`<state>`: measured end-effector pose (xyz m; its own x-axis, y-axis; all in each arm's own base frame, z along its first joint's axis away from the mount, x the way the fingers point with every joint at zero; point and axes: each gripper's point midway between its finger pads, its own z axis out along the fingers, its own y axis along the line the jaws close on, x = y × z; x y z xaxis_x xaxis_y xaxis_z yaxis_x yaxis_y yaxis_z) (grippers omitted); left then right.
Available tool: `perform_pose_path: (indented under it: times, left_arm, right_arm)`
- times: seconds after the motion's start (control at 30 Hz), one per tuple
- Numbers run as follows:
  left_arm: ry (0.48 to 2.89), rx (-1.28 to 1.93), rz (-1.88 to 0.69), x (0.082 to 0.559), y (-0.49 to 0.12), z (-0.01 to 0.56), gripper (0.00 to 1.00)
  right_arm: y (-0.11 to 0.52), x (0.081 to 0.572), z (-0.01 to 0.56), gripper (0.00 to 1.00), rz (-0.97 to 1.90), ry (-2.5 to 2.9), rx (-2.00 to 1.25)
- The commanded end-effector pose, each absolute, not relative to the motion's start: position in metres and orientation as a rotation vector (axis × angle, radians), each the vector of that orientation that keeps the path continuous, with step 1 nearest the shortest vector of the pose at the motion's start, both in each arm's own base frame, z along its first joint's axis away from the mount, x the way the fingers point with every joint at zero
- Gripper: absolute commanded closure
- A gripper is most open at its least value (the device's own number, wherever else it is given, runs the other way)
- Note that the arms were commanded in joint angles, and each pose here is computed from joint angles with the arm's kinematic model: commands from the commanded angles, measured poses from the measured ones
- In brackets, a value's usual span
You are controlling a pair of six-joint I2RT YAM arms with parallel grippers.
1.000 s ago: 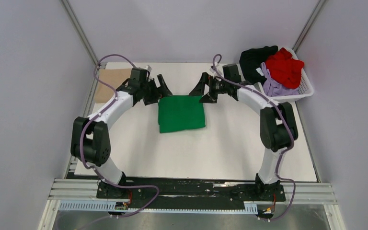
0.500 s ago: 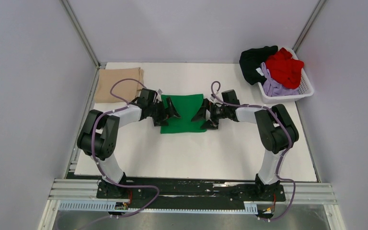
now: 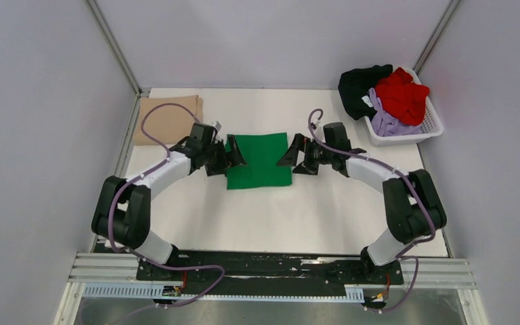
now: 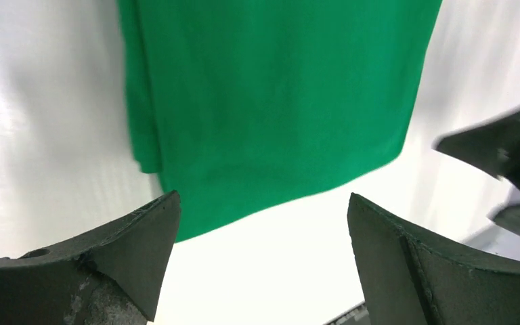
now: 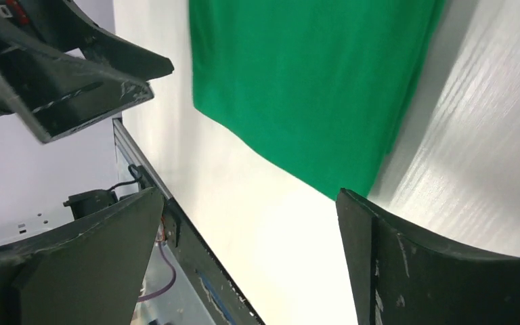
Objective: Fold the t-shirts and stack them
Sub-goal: Smooth out wrinkles on the folded tshirt, then put the neatly folded tshirt into the corner of the board with the left arm
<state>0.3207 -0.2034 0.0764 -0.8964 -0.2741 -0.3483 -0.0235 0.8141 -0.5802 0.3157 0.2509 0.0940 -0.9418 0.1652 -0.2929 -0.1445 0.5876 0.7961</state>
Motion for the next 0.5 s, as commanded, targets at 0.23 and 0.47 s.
perform_pose_path:
  times: [0.23,0.47]
  left_arm:
    - [2.595,-0.242,-0.392,0.371,-0.153,0.070,0.00]
    - [2.690,-0.240,-0.409,0.383,-0.169,0.031,0.00]
  right_arm:
    - [0.201,0.314,0.137,0.00,1.067,2.287,0.034]
    - [0.168,0.294,0.132,0.00,0.870,2.296,0.006]
